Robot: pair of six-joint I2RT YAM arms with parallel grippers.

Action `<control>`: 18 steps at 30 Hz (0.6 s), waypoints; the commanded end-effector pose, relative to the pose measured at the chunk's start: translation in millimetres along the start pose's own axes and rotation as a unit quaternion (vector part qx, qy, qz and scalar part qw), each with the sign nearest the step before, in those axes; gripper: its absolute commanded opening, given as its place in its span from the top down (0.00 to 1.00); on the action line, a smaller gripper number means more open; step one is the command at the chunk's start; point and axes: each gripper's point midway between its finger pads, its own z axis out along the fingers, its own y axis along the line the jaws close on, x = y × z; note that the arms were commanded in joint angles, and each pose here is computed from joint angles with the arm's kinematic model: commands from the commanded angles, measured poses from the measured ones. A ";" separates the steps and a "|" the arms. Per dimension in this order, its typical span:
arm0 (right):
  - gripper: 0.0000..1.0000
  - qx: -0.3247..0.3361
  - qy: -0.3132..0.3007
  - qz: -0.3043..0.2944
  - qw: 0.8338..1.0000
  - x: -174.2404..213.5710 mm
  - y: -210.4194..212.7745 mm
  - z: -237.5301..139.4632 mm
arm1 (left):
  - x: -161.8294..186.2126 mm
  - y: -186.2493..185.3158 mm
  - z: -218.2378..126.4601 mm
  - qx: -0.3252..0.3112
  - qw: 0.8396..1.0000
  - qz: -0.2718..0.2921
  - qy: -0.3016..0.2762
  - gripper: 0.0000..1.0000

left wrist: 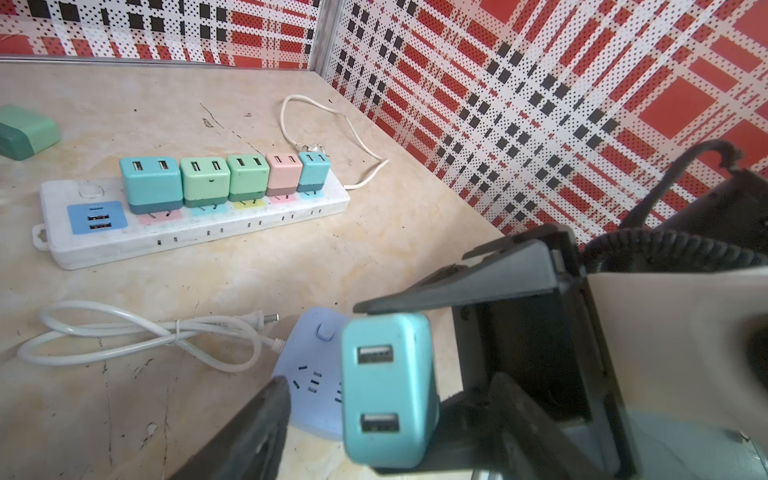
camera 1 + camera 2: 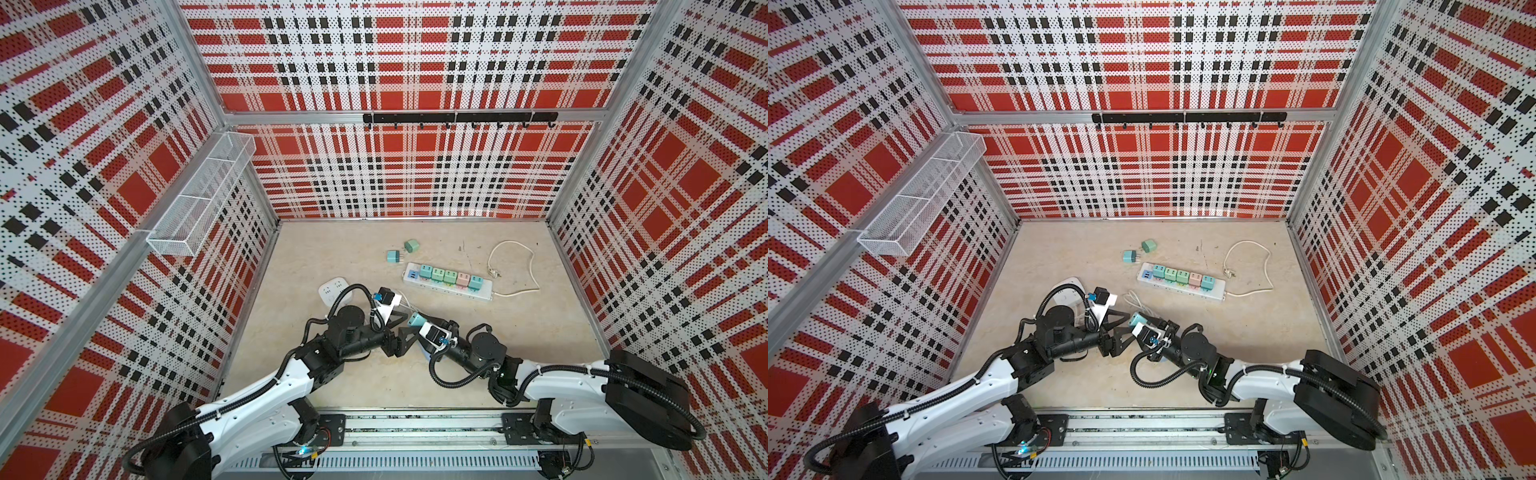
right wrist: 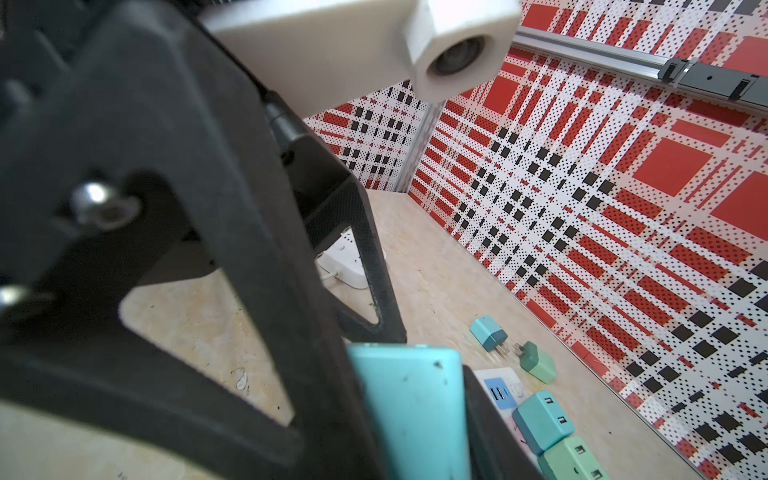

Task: Insert the plug
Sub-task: 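Close the left gripper on the teal adapter held by the right gripper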

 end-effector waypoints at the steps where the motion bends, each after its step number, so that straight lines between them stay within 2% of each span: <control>1: 0.86 0.009 -0.046 -0.016 0.999 -30.6 -5.4 1.0 | -11.2 -5.6 -0.5 0.011 1.000 -0.002 -0.009 0.27; 6: 0.87 0.015 -0.053 -0.027 0.998 -33.7 -5.0 -1.1 | -8.9 -4.7 0.1 0.012 1.000 -0.006 -0.006 0.31; 18: 0.87 0.014 -0.070 -0.033 0.997 -39.6 -3.6 0.1 | -4.4 -7.1 9.1 0.034 0.999 -0.013 0.013 0.50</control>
